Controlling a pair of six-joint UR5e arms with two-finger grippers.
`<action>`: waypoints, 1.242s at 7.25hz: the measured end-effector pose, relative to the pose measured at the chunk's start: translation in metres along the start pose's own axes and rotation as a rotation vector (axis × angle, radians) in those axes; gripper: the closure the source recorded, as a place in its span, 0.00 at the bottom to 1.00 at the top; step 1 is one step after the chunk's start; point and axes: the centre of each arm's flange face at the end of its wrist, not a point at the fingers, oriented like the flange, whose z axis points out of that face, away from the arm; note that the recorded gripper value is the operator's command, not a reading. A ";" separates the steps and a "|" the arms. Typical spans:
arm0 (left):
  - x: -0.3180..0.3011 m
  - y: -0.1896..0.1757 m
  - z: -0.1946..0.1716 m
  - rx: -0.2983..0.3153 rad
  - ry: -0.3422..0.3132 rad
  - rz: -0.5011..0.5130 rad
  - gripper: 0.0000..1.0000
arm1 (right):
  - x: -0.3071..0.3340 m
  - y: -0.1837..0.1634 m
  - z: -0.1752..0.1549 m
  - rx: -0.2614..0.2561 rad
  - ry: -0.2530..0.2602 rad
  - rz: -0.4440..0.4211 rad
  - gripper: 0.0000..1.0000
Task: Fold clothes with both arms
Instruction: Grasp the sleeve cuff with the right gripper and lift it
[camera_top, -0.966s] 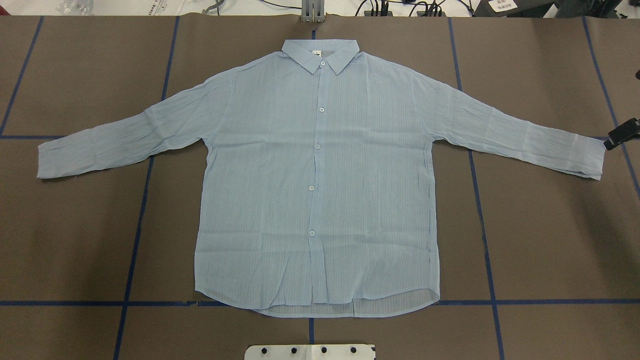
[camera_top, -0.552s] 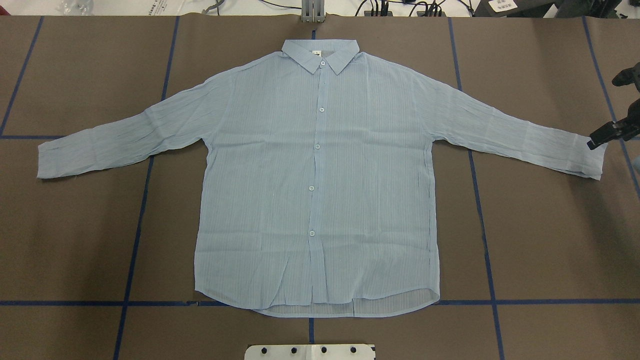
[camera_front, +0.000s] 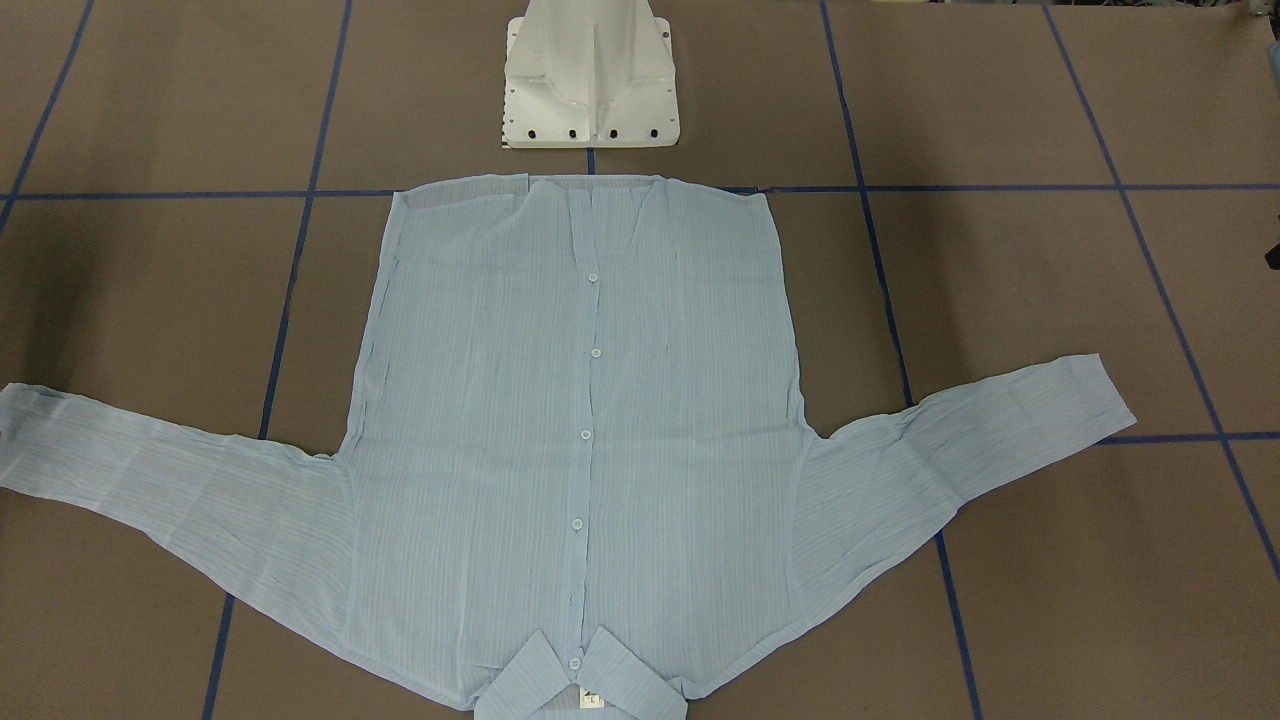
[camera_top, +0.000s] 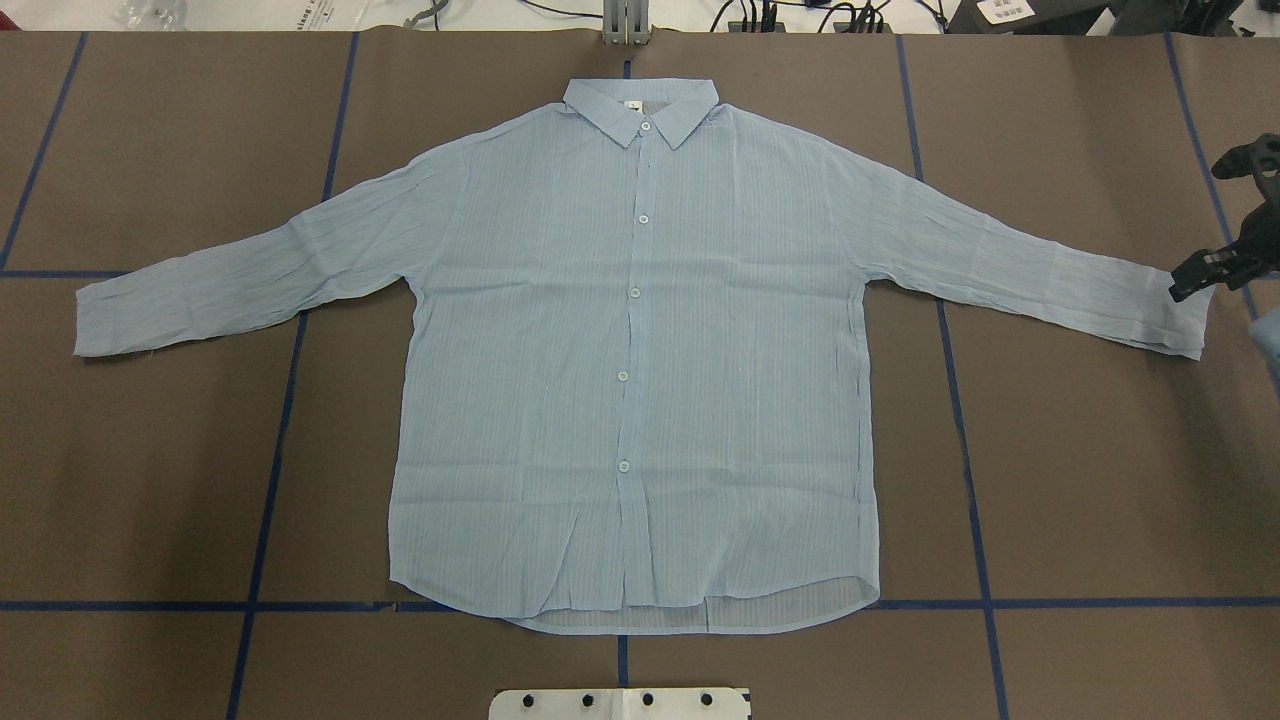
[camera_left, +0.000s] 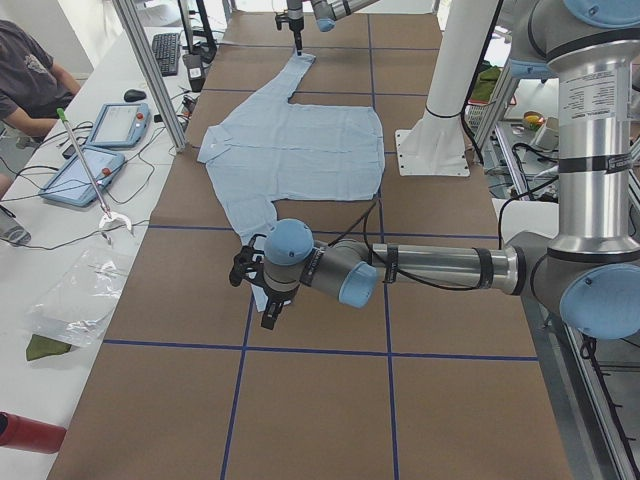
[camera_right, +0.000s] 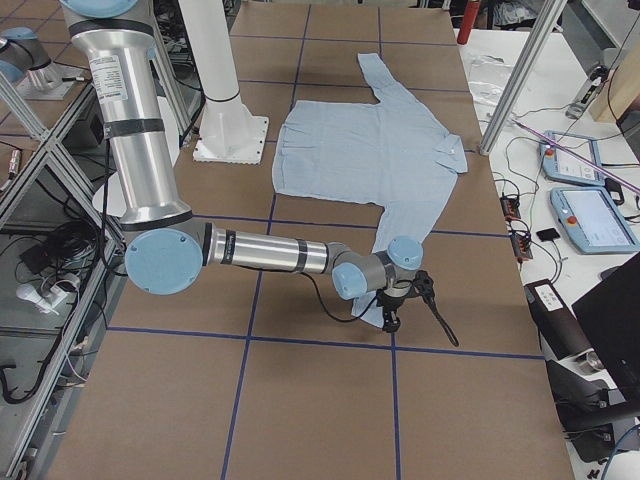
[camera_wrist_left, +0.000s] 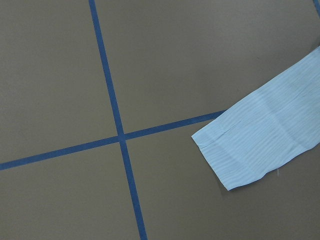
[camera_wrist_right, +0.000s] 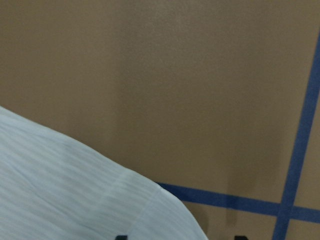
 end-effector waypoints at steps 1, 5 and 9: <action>0.000 0.000 0.000 0.000 0.000 0.000 0.00 | 0.006 0.002 0.006 0.004 0.011 -0.002 0.55; 0.001 0.000 0.000 -0.002 0.011 -0.002 0.00 | 0.010 0.004 0.010 0.011 0.014 -0.006 1.00; 0.002 0.000 0.000 -0.002 0.019 -0.003 0.00 | -0.033 -0.017 -0.040 0.102 -0.033 -0.051 1.00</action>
